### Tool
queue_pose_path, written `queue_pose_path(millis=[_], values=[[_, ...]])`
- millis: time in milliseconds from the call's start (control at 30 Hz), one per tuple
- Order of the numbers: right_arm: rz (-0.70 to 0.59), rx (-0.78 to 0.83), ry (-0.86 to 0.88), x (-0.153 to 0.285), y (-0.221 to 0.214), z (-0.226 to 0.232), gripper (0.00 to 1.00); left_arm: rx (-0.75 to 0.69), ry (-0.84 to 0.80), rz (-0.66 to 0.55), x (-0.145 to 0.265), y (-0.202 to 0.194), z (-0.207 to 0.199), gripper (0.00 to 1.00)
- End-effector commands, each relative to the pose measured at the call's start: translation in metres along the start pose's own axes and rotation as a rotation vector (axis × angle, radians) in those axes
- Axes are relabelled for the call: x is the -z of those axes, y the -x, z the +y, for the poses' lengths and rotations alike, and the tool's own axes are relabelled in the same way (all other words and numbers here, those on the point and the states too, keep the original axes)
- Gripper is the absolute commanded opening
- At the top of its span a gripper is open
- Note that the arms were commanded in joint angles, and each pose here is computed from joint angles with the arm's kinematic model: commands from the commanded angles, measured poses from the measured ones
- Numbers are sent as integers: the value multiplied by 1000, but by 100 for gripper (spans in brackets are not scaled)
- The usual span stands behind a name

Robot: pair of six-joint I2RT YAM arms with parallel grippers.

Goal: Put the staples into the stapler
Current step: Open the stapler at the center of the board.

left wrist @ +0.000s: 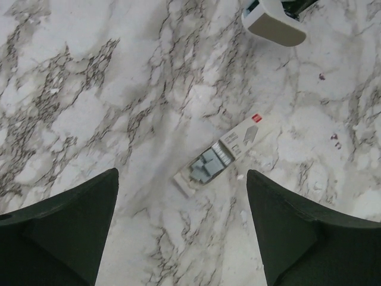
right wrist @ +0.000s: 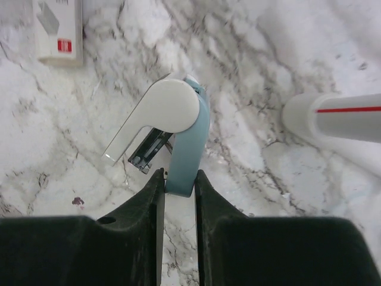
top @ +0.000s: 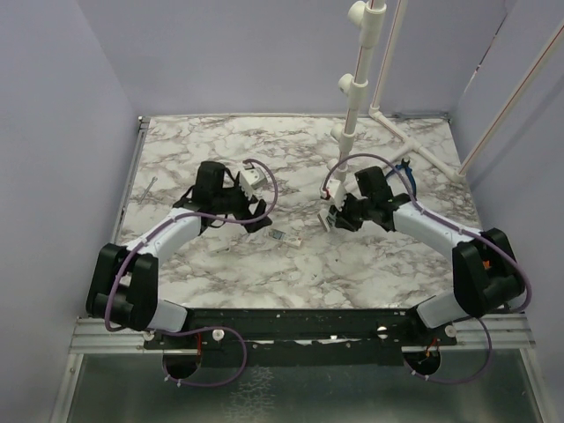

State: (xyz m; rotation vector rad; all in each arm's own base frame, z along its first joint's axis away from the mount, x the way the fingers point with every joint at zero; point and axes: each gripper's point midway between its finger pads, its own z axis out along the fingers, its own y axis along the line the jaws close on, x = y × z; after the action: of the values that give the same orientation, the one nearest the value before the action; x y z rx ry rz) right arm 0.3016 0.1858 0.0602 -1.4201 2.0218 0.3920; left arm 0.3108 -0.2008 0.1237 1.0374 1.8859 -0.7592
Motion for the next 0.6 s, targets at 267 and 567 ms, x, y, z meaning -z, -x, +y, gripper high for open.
queue_pose_path(millis=[267, 567], values=[[-357, -113, -237, 44, 98, -43, 1, 317, -238, -176, -77, 85, -59, 95], [-370, -132, -277, 46, 98, -39, 1, 482, -270, -206, -106, 111, -70, 95]])
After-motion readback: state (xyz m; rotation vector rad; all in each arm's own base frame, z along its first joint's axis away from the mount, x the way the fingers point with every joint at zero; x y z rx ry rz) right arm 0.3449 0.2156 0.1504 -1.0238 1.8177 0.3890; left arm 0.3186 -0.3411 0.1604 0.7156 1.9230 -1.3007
